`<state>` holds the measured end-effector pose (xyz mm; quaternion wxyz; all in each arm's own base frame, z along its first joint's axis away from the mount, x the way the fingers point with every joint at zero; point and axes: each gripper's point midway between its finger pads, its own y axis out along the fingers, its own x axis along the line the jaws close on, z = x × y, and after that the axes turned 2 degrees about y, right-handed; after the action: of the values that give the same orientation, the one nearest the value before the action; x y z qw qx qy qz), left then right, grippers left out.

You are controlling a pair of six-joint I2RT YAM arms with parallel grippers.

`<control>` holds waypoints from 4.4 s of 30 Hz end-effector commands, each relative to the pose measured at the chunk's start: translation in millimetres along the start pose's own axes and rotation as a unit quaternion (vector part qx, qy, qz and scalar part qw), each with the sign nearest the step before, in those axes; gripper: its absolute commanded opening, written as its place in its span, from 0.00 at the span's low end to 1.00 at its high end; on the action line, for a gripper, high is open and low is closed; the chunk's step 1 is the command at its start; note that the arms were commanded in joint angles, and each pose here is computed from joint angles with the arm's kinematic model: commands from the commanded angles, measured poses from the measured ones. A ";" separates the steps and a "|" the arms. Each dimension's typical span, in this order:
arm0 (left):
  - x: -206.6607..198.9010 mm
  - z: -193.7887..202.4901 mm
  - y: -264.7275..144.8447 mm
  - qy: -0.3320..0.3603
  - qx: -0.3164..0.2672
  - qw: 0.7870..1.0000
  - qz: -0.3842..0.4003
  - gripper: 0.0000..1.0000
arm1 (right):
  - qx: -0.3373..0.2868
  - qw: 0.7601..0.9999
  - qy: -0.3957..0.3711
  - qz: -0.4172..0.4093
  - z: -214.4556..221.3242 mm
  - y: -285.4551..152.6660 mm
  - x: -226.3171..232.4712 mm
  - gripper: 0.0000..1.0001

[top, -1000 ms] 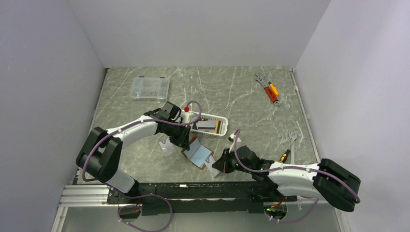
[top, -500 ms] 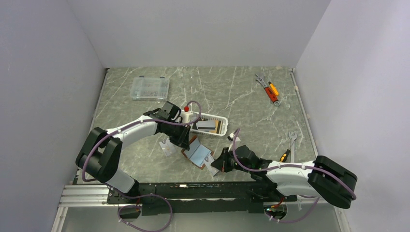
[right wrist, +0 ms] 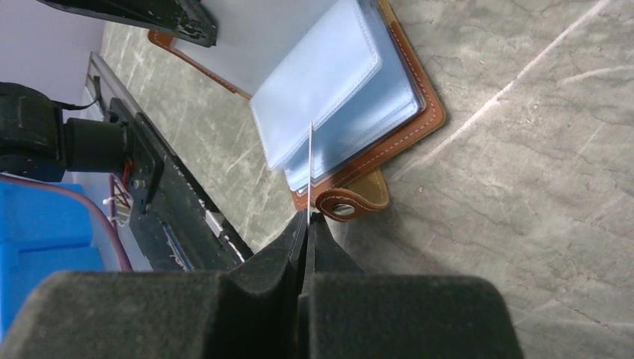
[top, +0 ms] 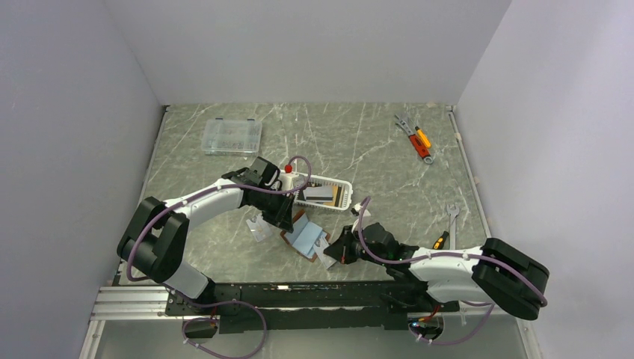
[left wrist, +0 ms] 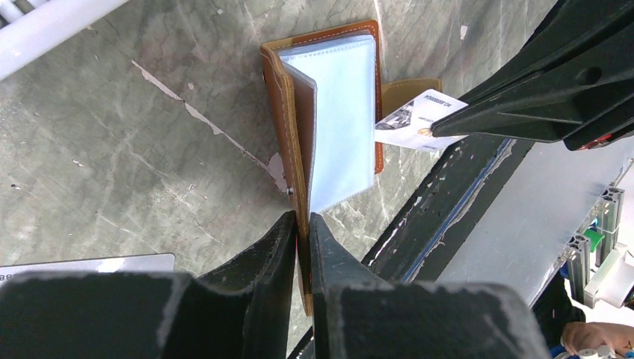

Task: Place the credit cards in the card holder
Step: Open the card holder at the center of the board, then insert the credit card into the card holder.

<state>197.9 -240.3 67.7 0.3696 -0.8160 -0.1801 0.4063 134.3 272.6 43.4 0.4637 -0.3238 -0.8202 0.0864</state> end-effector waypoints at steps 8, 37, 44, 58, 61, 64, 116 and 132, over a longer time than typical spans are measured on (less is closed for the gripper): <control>-5.9 -5.2 -5.3 0.015 -0.015 1.000 0.011 0.17 | -0.038 0.998 -0.007 -0.056 -30.2 3.9 37.5 0.00; 8.5 -13.6 -24.8 -0.031 -0.055 0.997 0.034 0.55 | -0.001 0.997 -0.018 -0.072 -39.4 50.5 50.6 0.00; 25.7 -11.7 -23.5 -0.028 -0.053 0.998 -0.013 0.47 | 0.010 0.998 -0.016 -0.066 -35.9 56.5 48.2 0.00; 24.3 24.9 4.5 -0.072 -0.025 0.997 0.004 0.19 | 0.037 0.999 -0.014 -0.031 -26.7 48.6 35.6 0.00; 14.9 27.1 5.0 -0.071 -0.028 0.997 0.032 0.24 | 0.045 0.999 -0.008 -0.017 -22.5 47.4 27.8 0.00; 2.6 30.1 4.8 -0.075 -0.034 0.994 0.068 0.32 | 0.056 0.998 -0.005 -0.008 -14.8 43.2 18.5 0.00; -5.5 57.8 30.9 0.581 0.107 0.806 -0.032 0.24 | 0.063 0.996 0.007 0.067 -32.5 18.3 -4.4 0.00; -12.5 81.0 39.2 0.560 0.129 0.818 -0.029 0.12 | -0.018 0.997 0.062 0.030 -49.7 15.2 5.0 0.00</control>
<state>128.4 -238.1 16.6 0.5130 -0.8446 0.0925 -0.1221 164.8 270.7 43.1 0.5101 -0.3631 -0.7683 0.1331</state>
